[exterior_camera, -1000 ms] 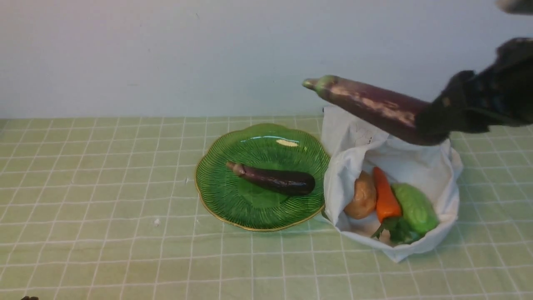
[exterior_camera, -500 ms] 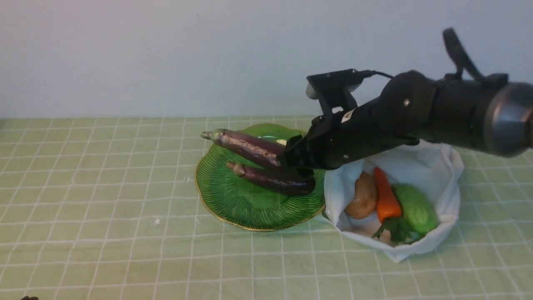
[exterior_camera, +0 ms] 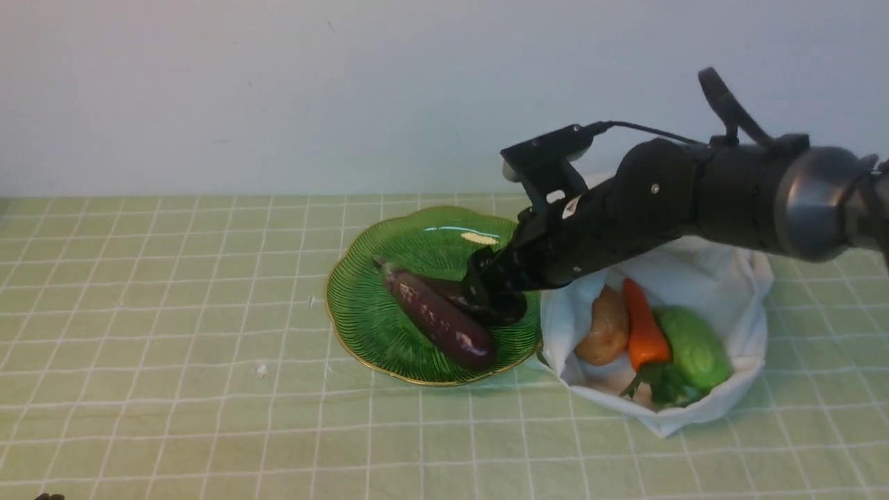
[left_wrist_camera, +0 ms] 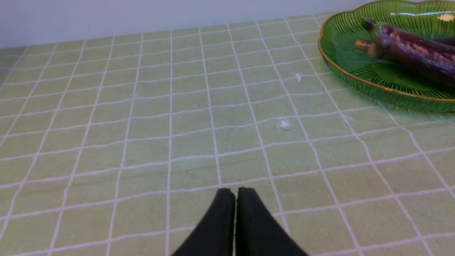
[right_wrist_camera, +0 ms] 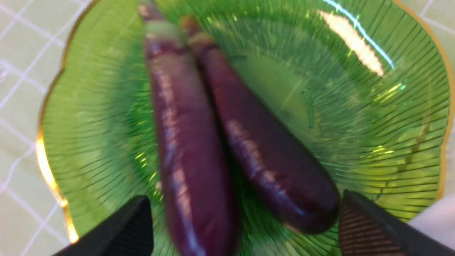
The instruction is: Take vegetables from bag on green coffee tablecloth place on plate.
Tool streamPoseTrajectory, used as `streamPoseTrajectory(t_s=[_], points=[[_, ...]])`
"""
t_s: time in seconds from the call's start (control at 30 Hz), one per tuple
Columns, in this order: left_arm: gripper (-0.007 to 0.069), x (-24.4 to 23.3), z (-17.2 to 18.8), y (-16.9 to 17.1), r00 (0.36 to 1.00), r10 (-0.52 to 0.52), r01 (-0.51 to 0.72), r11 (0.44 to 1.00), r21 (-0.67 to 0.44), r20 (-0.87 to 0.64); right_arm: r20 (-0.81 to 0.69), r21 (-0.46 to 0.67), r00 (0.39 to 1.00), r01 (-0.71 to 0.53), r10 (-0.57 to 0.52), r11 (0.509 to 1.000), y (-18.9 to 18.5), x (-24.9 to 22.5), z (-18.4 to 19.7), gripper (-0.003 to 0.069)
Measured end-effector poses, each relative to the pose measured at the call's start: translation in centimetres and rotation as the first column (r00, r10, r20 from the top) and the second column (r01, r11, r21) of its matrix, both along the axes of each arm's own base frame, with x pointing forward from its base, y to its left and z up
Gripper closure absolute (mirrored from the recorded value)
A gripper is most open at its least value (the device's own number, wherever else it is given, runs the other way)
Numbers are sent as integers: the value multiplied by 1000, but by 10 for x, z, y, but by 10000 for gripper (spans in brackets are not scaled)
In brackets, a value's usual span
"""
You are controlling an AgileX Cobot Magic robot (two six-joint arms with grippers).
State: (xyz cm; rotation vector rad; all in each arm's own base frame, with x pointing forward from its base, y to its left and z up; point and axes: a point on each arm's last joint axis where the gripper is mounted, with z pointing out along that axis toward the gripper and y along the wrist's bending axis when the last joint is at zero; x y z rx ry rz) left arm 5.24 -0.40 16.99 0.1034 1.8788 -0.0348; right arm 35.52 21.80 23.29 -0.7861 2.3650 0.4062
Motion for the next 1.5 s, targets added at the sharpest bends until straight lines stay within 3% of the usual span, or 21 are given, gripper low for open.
streamPoseTrajectory(t_s=[0.07,0.13,0.27,0.3,0.33,0.4,0.47,0.5,0.6,0.67,0.77,0.9,1.03,1.2,1.37,1.5], points=[[634,0,0,0,1000,0,0,1000,0,0,2,-7,1000,-24,24,1000,-3,-1,20,-6],[634,0,0,0,1000,0,0,1000,0,0,29,-7,998,-57,57,998,-11,-5,72,16],[634,0,0,0,1000,0,0,1000,0,0,40,-37,996,-78,79,996,-30,-27,146,125],[634,0,0,0,1000,0,0,1000,0,0,70,-42,996,-61,64,997,-39,-36,171,193],[634,0,0,0,1000,0,0,1000,0,0,85,-44,995,-56,59,997,-42,-38,179,204],[634,0,0,0,1000,0,0,1000,0,0,191,-23,981,34,-29,999,-65,-66,226,379],[634,0,0,0,1000,0,0,1000,0,0,222,-8,973,65,-62,998,-75,-80,240,454],[634,0,0,0,1000,0,0,1000,0,0,253,5,963,93,-91,996,-86,-97,253,536],[634,0,0,0,1000,0,0,1000,0,0,302,28,945,122,-125,992,-107,-135,269,641],[634,0,0,0,1000,0,0,1000,0,0,326,51,935,129,-138,990,-123,-168,273,664],[634,0,0,0,1000,0,0,1000,0,0,332,78,930,142,-160,987,-141,-203,269,671],[634,0,0,0,1000,0,0,1000,0,0,401,193,889,156,-223,969,-180,-283,222,673],[634,0,0,0,1000,0,0,1000,0,0,538,357,792,98,-290,929,-187,-299,158,673],[634,0,0,0,1000,0,0,1000,0,0,610,466,705,50,-362,883,-187,-298,84,673],[634,0,0,0,1000,0,0,1000,0,0,695,526,580,-6,-426,850,-190,-297,65,673],[634,0,0,0,1000,0,0,1000,0,0,700,534,567,-11,-434,846,-190,-296,62,673]])
